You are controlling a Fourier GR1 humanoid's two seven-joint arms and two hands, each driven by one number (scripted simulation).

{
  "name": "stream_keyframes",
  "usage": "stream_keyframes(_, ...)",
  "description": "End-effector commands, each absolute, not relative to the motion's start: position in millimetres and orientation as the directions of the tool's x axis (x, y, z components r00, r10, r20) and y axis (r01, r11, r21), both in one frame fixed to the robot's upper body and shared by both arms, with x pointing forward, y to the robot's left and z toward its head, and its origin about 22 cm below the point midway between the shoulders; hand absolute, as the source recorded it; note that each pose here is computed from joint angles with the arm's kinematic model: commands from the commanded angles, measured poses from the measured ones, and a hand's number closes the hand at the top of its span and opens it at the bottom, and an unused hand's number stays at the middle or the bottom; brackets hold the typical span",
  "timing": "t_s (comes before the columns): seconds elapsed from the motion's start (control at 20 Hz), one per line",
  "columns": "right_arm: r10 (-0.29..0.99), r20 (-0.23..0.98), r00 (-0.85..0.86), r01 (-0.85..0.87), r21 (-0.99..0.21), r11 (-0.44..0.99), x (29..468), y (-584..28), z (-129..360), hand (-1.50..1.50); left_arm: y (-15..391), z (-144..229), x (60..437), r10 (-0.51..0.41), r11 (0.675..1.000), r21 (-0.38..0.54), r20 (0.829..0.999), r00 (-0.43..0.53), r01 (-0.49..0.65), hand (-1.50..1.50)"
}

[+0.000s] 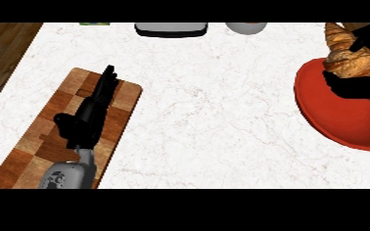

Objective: Pick the croissant from the placemat and place it in the bowl

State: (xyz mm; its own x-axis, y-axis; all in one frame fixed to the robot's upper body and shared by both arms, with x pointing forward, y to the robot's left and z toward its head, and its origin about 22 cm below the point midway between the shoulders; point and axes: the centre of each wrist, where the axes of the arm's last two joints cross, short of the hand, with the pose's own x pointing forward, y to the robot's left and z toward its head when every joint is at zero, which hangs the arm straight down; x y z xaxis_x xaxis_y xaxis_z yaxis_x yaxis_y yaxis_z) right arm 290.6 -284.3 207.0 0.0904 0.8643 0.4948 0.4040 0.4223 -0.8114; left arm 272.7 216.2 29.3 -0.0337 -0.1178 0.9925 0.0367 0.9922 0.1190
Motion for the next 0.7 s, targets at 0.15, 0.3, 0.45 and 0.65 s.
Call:
stream_keyframes(0.15,0.874,0.457,0.168,0.414,-0.837,0.358,313,-353,141,1.50,212,34,268,-0.124,0.992,0.125,0.992,-0.034,0.026,0.00)
stream_keyframes(0.3,0.884,0.429,0.186,0.394,-0.857,0.332,320,-378,132,1.50,209,36,270,-0.095,0.995,0.096,0.995,-0.030,0.030,0.00)
stream_keyframes(0.45,0.867,0.446,0.224,0.391,-0.856,0.339,328,-383,116,1.50,213,44,274,-0.104,0.994,0.105,0.994,-0.012,0.020,0.00)
stream_keyframes(0.65,0.837,0.490,0.243,0.251,-0.865,0.434,329,-425,99,1.50,222,13,269,-0.104,0.994,0.105,0.994,-0.022,0.038,0.00)
